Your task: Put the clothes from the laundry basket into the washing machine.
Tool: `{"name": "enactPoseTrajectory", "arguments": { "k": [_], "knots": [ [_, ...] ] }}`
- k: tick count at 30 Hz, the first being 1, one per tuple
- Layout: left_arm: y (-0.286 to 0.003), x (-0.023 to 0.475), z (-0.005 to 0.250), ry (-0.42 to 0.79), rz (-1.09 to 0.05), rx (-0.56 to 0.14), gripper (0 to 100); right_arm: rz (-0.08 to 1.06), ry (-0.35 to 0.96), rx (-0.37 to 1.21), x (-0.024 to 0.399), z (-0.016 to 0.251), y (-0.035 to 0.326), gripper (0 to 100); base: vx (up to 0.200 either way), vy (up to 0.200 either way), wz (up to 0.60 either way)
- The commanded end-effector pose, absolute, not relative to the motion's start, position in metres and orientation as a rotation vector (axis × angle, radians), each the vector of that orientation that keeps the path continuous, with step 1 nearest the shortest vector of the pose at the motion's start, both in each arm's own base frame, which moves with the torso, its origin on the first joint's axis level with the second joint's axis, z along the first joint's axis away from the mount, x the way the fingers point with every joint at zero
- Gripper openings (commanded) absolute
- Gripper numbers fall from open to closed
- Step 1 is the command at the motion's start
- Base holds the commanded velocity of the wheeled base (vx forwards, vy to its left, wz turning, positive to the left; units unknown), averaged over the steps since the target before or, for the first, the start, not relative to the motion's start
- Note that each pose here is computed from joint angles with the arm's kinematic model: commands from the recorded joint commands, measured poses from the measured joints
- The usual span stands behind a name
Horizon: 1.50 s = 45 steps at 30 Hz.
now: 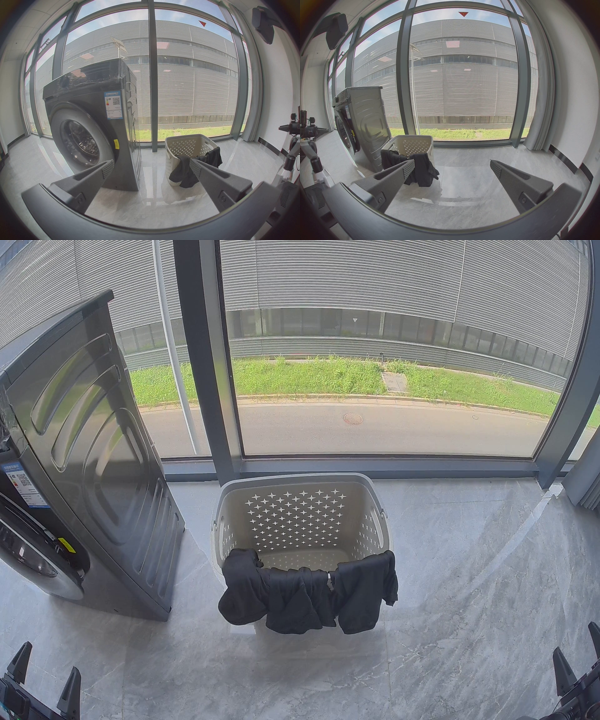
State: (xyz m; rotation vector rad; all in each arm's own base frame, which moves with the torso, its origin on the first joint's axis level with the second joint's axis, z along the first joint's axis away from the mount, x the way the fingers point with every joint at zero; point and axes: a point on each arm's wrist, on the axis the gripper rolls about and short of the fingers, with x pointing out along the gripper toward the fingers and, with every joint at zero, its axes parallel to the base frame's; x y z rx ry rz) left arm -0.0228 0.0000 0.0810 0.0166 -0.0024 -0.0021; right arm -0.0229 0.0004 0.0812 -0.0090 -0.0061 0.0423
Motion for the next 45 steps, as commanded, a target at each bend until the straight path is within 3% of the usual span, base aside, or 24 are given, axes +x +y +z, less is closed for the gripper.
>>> {"name": "enactPoseTrajectory", "arguments": {
  "k": [1,45],
  "knots": [
    [0.0,-0.0229,0.0767,-0.005,-0.003,0.015,100,0.043,-0.006,-0.009,-0.0228,0.0761,0.0004,100,0.0,0.0,0.0],
    [-0.0001,-0.0229,0.0767,-0.005,-0.008,0.008,100,0.043,-0.005,-0.009,-0.0228,0.076,0.0004,100,0.0,0.195,0.0]
  ]
}}
